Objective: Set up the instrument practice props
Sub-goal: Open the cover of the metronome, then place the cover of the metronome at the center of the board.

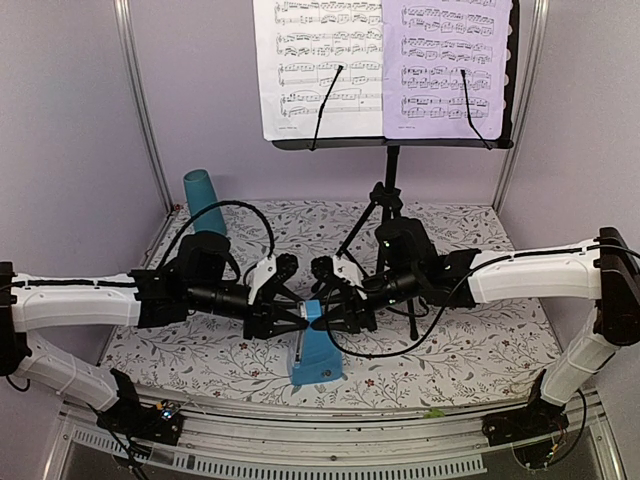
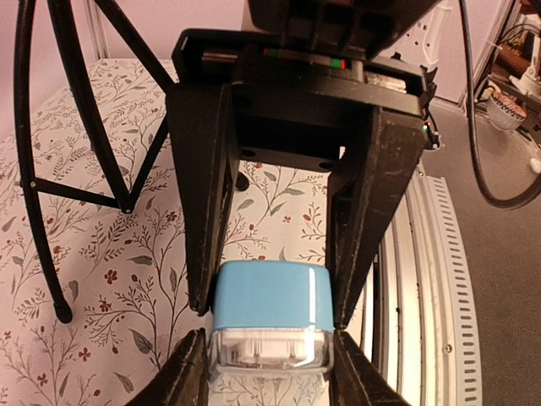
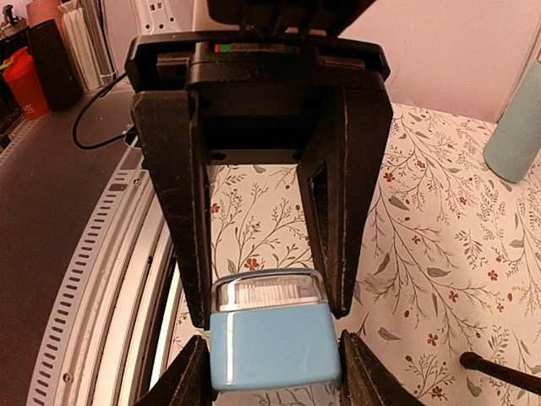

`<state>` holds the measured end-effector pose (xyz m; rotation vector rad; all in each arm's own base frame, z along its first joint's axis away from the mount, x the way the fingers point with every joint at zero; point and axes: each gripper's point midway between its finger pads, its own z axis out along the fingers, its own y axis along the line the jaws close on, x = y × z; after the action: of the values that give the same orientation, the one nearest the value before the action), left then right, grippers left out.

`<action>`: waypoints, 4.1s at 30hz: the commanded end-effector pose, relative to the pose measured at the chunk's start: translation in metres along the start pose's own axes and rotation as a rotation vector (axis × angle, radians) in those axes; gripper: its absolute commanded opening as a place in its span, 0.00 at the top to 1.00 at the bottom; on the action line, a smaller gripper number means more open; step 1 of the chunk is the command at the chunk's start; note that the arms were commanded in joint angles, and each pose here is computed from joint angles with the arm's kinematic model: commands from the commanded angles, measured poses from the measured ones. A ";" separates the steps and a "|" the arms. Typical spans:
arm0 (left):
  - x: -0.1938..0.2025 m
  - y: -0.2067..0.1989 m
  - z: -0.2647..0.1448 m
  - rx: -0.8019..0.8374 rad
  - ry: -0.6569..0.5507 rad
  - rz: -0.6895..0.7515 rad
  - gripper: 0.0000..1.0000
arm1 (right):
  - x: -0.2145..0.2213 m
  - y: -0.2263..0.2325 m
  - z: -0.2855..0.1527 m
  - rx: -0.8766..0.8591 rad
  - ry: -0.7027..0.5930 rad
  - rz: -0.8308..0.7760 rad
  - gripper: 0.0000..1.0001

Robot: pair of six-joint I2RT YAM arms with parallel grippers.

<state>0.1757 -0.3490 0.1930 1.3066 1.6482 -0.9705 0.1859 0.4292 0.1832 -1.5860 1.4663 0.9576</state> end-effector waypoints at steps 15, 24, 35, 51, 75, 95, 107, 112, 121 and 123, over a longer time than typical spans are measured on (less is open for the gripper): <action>-0.102 -0.024 -0.038 0.016 -0.354 0.175 1.00 | 0.098 -0.014 0.002 0.109 0.349 0.144 1.00; -0.095 -0.021 -0.037 0.127 -0.330 0.075 1.00 | 0.097 -0.022 -0.003 0.174 0.342 0.100 1.00; -0.084 -0.032 -0.022 -0.013 -0.265 0.270 1.00 | 0.087 -0.020 -0.004 0.132 0.330 0.157 1.00; -0.091 -0.029 -0.032 -0.065 -0.360 0.230 1.00 | 0.064 -0.036 -0.021 0.197 0.365 0.124 1.00; -0.069 -0.007 -0.046 -0.051 -0.342 0.067 1.00 | 0.049 -0.039 -0.023 0.240 0.315 0.108 1.00; -0.073 0.001 -0.065 -0.124 -0.343 0.069 1.00 | 0.031 -0.044 -0.025 0.250 0.283 0.102 0.99; -0.069 0.016 -0.071 -0.192 -0.338 0.038 1.00 | 0.016 -0.044 -0.028 0.252 0.250 0.111 0.54; -0.067 0.020 -0.072 -0.215 -0.339 0.022 1.00 | 0.010 -0.043 -0.031 0.257 0.233 0.115 0.33; -0.062 0.035 -0.076 -0.288 -0.330 -0.013 1.00 | -0.003 -0.041 -0.038 0.270 0.201 0.116 0.01; -0.061 0.039 -0.078 -0.311 -0.329 -0.029 1.00 | -0.009 -0.040 -0.042 0.275 0.187 0.110 0.01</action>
<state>0.2007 -0.3043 0.2711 0.9398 1.4667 -0.8927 0.2260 0.4013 0.1828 -1.4806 1.7898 0.6460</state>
